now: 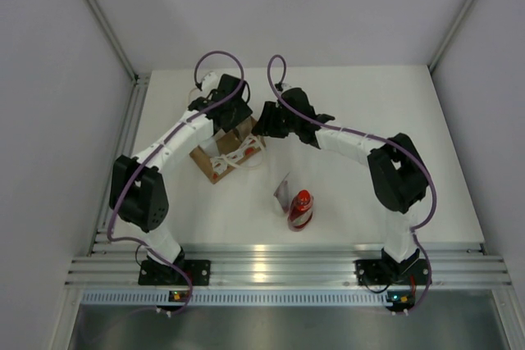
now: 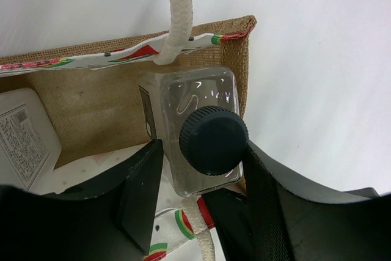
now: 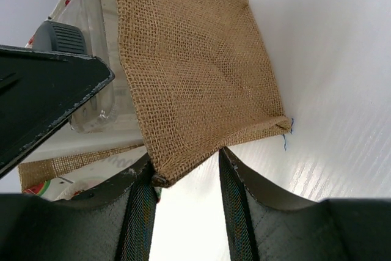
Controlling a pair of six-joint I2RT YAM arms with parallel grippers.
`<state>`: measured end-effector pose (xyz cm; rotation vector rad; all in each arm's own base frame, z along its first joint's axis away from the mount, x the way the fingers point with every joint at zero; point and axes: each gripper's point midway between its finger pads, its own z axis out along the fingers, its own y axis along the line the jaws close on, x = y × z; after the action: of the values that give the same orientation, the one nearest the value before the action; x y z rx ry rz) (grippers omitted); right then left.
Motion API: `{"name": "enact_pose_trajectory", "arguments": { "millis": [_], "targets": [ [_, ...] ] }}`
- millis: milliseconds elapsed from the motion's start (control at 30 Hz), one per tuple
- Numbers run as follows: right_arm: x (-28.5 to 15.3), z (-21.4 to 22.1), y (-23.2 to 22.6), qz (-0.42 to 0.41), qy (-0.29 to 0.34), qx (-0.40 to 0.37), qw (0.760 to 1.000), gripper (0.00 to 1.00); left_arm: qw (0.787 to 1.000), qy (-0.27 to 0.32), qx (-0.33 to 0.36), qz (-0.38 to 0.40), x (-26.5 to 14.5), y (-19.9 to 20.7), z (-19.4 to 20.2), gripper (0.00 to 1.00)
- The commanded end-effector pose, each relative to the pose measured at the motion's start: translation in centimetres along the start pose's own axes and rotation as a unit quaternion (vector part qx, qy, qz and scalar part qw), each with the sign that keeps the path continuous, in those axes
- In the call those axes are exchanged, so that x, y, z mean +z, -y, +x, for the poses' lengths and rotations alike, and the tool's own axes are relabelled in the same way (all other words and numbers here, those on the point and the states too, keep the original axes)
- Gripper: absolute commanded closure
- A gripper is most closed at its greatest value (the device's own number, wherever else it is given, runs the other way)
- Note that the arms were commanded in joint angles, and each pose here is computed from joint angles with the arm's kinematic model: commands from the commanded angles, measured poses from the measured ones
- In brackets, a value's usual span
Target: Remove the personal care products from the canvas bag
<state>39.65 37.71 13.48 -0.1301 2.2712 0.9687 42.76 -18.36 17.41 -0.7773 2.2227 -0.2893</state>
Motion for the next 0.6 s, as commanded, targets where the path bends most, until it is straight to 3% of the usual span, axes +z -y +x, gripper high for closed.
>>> {"name": "enact_pose_trajectory", "arguments": {
  "millis": [0,567],
  "targets": [
    [0.38,-1.84,0.22,0.000,0.018,-0.009,1.000,0.59,0.998,-0.012,0.018,-0.058,0.28,-3.69,1.15,0.43],
    [0.40,-1.87,0.24,-0.001,0.017,-0.007,1.000,0.59,0.999,-0.007,0.020,-0.043,-0.19,-3.30,0.87,0.36]
  ]
}}
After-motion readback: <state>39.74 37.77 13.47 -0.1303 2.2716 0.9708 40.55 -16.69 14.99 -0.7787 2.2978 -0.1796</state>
